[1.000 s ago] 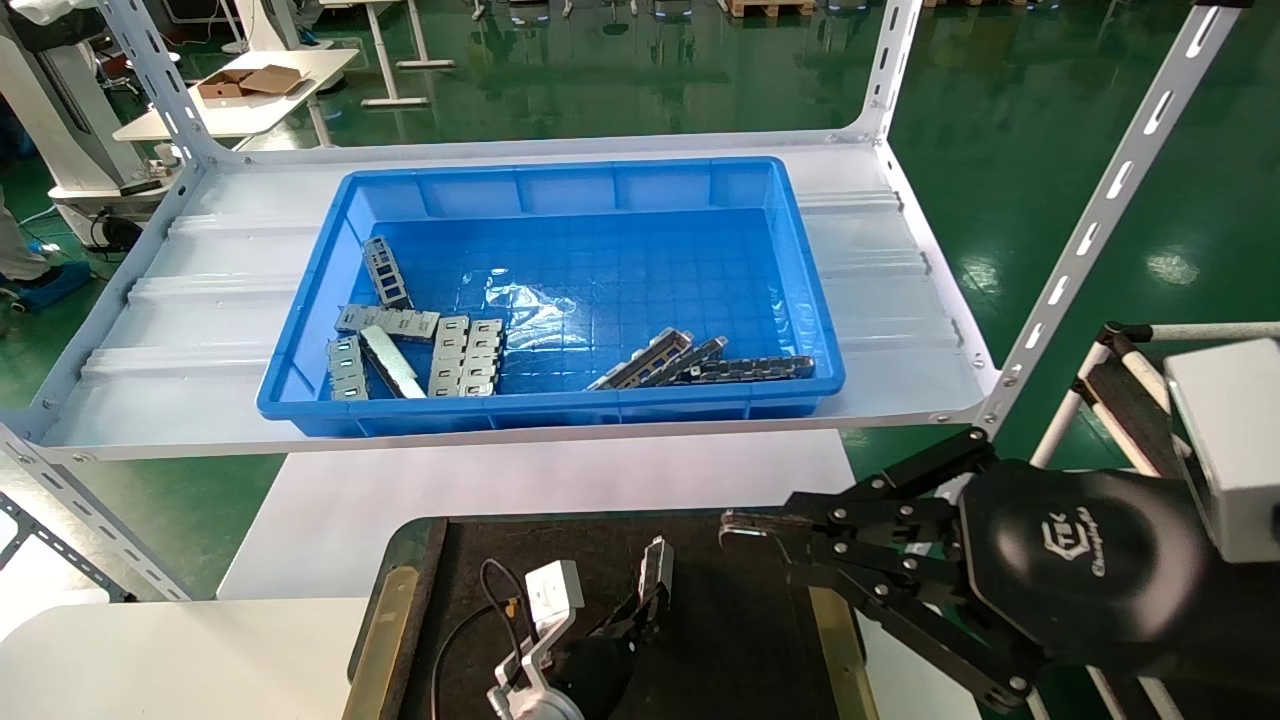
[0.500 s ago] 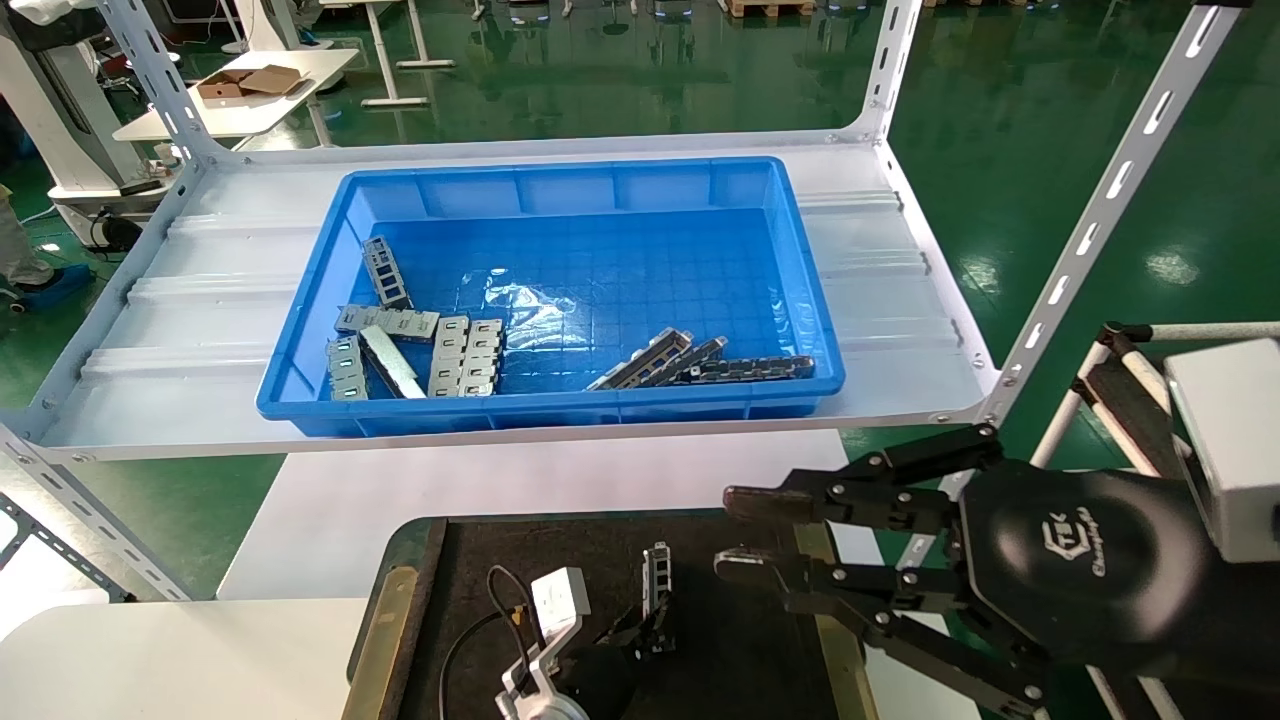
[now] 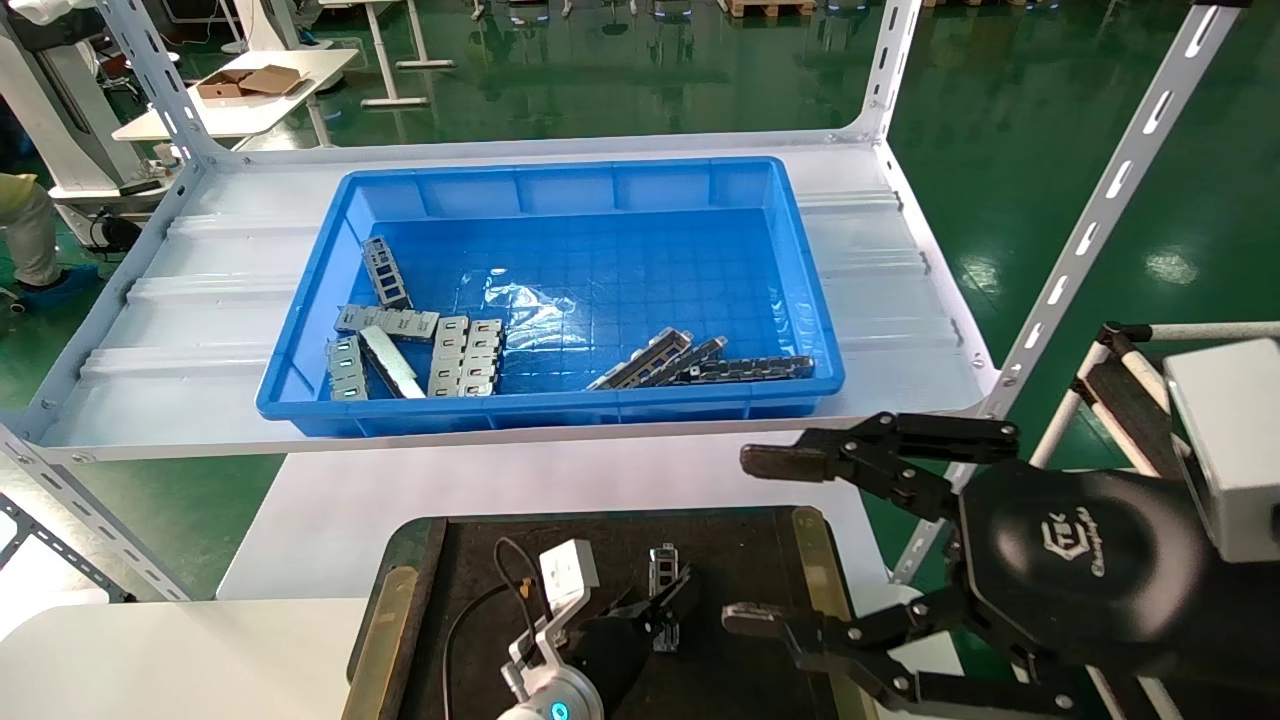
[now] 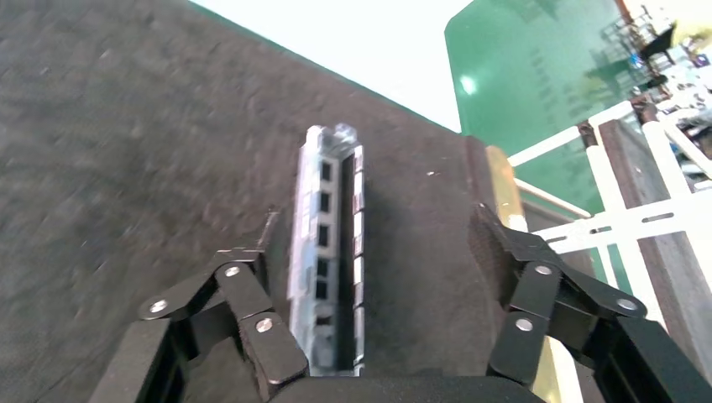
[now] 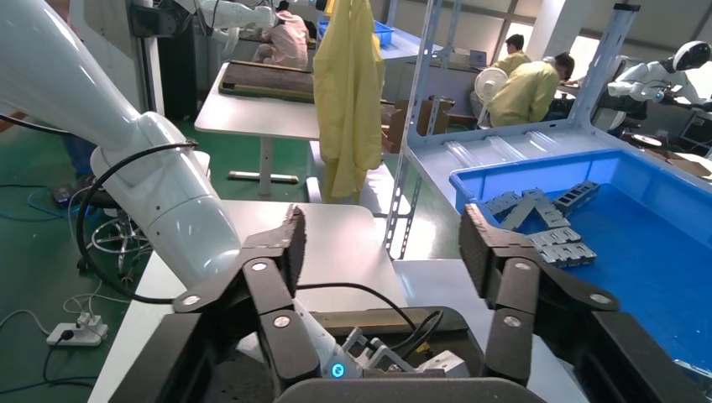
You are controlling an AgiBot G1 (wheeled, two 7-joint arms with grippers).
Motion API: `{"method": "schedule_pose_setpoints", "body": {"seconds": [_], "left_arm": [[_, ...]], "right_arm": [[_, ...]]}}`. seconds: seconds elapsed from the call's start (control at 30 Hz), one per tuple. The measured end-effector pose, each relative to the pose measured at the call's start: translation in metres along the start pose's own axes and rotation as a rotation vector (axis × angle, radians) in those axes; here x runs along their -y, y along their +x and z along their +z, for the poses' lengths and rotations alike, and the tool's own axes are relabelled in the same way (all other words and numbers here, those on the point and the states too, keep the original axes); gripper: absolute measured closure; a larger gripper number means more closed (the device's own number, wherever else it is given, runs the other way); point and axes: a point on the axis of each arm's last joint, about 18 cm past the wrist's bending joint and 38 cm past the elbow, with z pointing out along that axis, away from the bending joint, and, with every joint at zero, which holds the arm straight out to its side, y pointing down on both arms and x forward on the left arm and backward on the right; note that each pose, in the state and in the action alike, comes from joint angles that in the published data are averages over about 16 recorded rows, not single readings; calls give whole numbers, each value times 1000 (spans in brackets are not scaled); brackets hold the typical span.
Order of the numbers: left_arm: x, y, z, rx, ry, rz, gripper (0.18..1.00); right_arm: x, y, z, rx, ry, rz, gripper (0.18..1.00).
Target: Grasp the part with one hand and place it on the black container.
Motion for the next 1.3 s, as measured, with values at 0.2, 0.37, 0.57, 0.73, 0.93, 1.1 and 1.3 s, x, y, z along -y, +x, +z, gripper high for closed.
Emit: {"method": "schedule_pose_setpoints", "body": {"seconds": [0.2,0.37,0.57,0.73,0.93,1.1,1.3], "left_arm": [[15,3,-6,-55,-13,63,379],[29,1,-17,-111,-37,127,300],[49,-4,-35,-184,-86,189,232],[65,-8,-56,-254,-141,233,201],[80,-11,-83,-345,-195,308,186],[89,-12,-105,-425,-209,409,184],[97,-14,-128,-514,-194,547,184]], "right_arm": [[0,0,0,0,0,0,469],[0,0,0,0,0,0,368],[0,0,0,0,0,0,274],[0,0,0,0,0,0,221],[0,0,0,0,0,0,190],[0,0,0,0,0,0,179],[0,0,0,0,0,0,178]]}}
